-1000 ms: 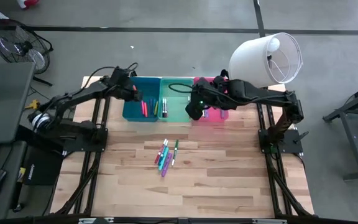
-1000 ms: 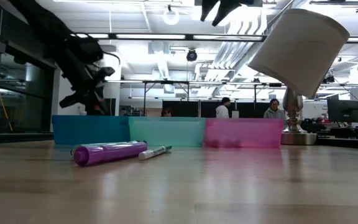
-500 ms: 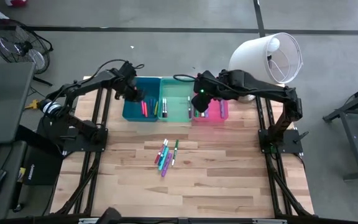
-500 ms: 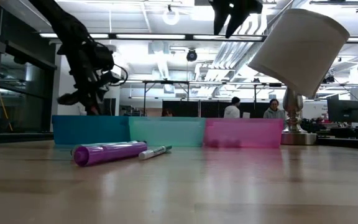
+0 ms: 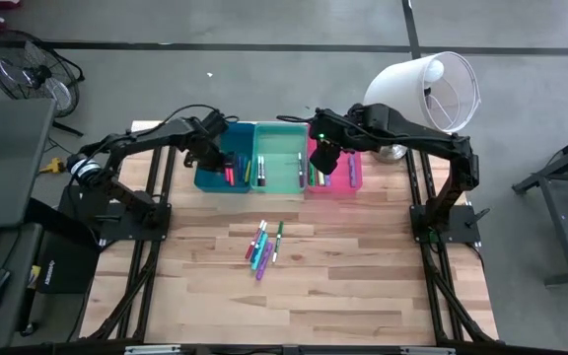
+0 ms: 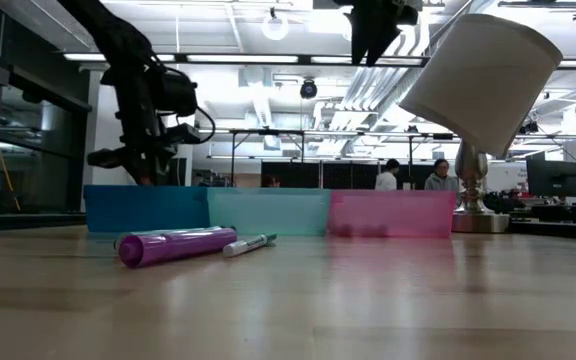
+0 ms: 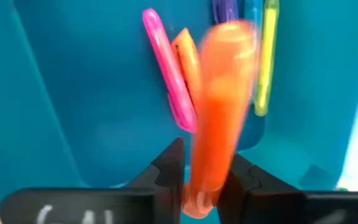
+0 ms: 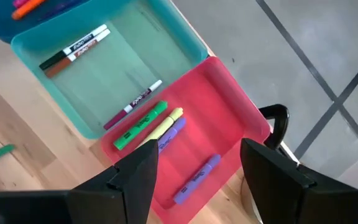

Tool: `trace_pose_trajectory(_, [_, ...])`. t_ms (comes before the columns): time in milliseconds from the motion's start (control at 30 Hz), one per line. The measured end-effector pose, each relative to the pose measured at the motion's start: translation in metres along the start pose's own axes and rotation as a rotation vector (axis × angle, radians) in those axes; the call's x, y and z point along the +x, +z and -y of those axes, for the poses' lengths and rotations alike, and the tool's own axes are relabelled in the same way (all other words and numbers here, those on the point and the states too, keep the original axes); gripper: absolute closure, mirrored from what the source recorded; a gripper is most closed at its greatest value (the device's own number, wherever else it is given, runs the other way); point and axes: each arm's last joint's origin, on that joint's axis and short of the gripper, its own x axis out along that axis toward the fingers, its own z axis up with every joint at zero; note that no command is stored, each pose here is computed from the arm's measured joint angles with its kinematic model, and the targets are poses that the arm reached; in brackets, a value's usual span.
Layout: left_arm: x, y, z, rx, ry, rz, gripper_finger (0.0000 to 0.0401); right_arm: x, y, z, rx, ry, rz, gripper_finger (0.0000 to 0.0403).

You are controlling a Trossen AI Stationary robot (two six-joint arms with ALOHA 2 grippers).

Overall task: Pick & Place Markers
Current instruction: Put the orange pen into the blue bin, then put the green marker pen into the green bin

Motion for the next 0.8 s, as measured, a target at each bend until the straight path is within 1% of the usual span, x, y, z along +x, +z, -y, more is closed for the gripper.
trace_pose_trajectory(133, [0.002,-0.003,0.006,0.027,0.004,0.013,0.0293,0.000,0.000,0.000,-0.021,0.004,-0.002,0.0185])
trace_pose_trajectory(267, [0.002,-0.003,0.009,0.021,-0.006,0.030,0.0269,0.000,0.000,-0.001,-0.023,0.016,-0.006,0.0185])
trace_pose_trajectory(500, [-0.002,-0.004,0.010,0.024,-0.012,0.022,0.0263,0.000,-0.002,-0.002,-0.052,0.052,-0.027,0.0185])
trace_pose_trajectory(633, [-0.020,0.002,0.020,0.096,-0.033,0.066,0.0262,0.000,-0.003,-0.002,-0.114,0.062,-0.038,0.0185])
trace_pose_trajectory(733, [-0.040,0.008,0.029,0.165,-0.055,0.110,0.0262,0.005,-0.004,-0.007,-0.186,0.128,-0.059,0.0185])
trace_pose_trajectory(800, [-0.052,0.011,0.038,0.225,-0.075,0.142,0.0262,0.014,-0.009,-0.011,-0.228,0.176,-0.105,0.0185])
